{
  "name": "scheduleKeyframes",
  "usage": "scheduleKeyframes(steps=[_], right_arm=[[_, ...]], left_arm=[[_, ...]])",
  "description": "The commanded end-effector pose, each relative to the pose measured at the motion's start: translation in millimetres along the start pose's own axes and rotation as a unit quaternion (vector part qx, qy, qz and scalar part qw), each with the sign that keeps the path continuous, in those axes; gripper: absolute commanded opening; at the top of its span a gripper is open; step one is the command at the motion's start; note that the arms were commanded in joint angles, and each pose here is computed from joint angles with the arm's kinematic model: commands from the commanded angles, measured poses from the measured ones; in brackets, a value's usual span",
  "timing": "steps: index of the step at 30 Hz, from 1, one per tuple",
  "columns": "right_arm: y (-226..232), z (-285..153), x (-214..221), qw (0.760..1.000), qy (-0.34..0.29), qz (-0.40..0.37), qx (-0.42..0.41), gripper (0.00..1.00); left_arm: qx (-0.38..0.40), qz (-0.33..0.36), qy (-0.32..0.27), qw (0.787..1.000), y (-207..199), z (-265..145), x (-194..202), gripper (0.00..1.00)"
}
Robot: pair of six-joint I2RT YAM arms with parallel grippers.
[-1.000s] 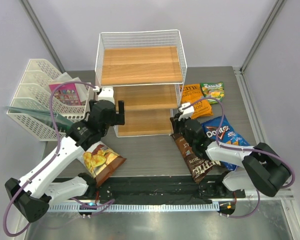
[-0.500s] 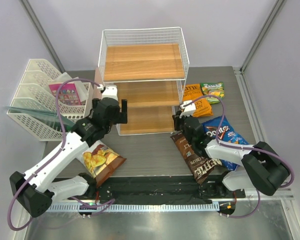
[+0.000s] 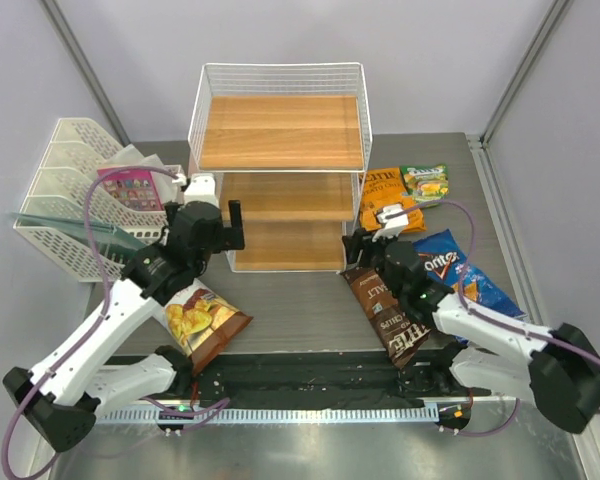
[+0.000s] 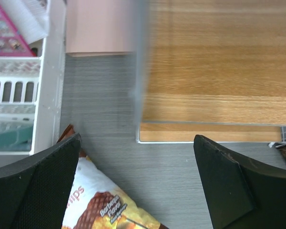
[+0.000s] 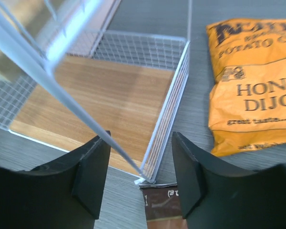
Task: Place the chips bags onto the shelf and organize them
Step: Adjust the shelf at the center of the board.
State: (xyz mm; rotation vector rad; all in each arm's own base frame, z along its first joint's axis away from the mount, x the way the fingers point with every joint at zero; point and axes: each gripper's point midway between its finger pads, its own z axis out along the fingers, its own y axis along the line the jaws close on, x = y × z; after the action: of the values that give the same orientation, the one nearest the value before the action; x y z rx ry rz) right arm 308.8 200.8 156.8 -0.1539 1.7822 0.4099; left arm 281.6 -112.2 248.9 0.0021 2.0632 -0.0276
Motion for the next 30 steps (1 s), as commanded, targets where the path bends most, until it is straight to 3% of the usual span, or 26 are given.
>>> scheduleKeyframes(steps=[1, 3, 9, 16, 22, 30], right_arm=[[-16, -26, -27, 0.999, -0.033, 0.015, 0.037, 0.63], [-25, -34, -42, 0.997, -0.044, 0.024, 0.065, 0.66], [-61, -34, -27, 0.983, 0.011, 0.001, 0.184, 0.69], [-110, -23, -19, 0.959, 0.049, 0.067, 0.270, 0.76], [-99, -21, -29, 0.969, 0.041, 0.087, 0.227, 0.75], [-78, -28, -21, 0.981, 0.037, 0.106, 0.160, 0.73]], left_arm=[[-0.034, -0.071, -0.044, 0.996, 29, -31, -22, 0.99], [-0.040, -0.082, -0.045, 0.995, 35, -38, -21, 0.99], [-0.026, -0.079, -0.026, 0.996, 36, -45, -6, 1.00], [-0.025, -0.092, -0.045, 0.994, 56, -71, 0, 1.00], [-0.043, -0.082, -0.048, 0.994, 67, -74, 6, 1.00], [0.029, -0.092, -0.022, 0.995, 27, -55, 11, 1.00]])
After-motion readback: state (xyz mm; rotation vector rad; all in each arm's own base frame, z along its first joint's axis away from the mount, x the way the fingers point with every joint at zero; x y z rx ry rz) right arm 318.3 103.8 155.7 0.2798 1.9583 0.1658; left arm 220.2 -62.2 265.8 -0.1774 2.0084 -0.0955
